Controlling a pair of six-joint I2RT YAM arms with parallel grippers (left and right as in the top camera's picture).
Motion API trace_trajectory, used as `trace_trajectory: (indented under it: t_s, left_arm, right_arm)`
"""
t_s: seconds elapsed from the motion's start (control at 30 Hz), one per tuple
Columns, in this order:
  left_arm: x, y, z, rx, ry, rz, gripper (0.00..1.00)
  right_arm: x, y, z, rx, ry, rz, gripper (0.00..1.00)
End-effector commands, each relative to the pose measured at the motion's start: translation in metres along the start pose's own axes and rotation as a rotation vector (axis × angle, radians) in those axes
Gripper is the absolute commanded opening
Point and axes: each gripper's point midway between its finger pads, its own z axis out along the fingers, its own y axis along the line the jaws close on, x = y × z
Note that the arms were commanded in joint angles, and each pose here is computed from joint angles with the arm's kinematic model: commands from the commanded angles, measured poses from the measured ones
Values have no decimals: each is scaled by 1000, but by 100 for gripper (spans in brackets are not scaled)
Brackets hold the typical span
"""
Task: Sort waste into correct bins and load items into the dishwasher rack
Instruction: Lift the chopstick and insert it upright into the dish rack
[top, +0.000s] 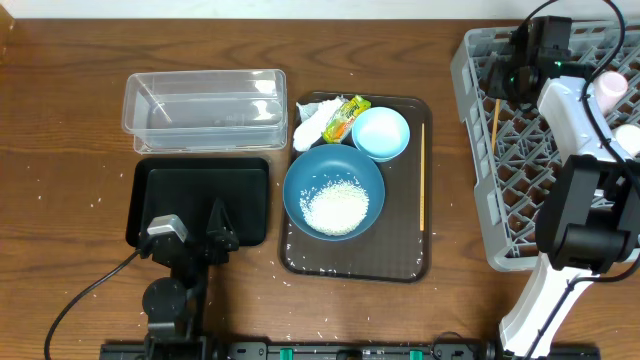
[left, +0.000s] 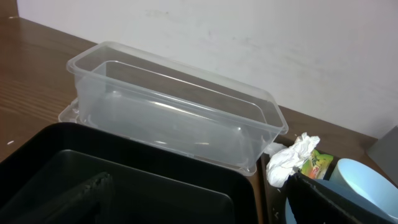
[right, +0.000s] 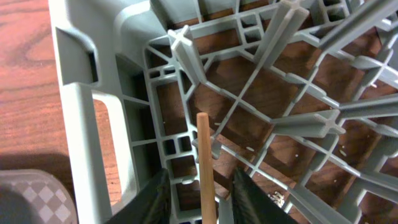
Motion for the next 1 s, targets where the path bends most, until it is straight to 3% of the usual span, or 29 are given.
trace_trajectory:
  t_s: [0.0,0.13,0.5,0.67,0.8,0.97]
  left_arm:
    - [16,6,1,-19,46,10,91]
    - [16,6,1,-19,46,10,91]
    - [16,6,1,-19,46,10,91]
    - [16,6,1,-19,46,10,91]
    - [16,6,1,-19,46,10,91]
    - [16,6,1,-19,46,10,91]
  right_arm:
    - [0,2,0,5,-1,1,24]
    - [0,2,-6,6,9,2,2]
    - [-21,16,-48,-44,-50,-24,4]
    - [-19,20,-50,-67,-41,-24,19]
    - [-16,22,-50,-81,-28,-24,43]
    - [-9,32,-56,-135,6,-20,45]
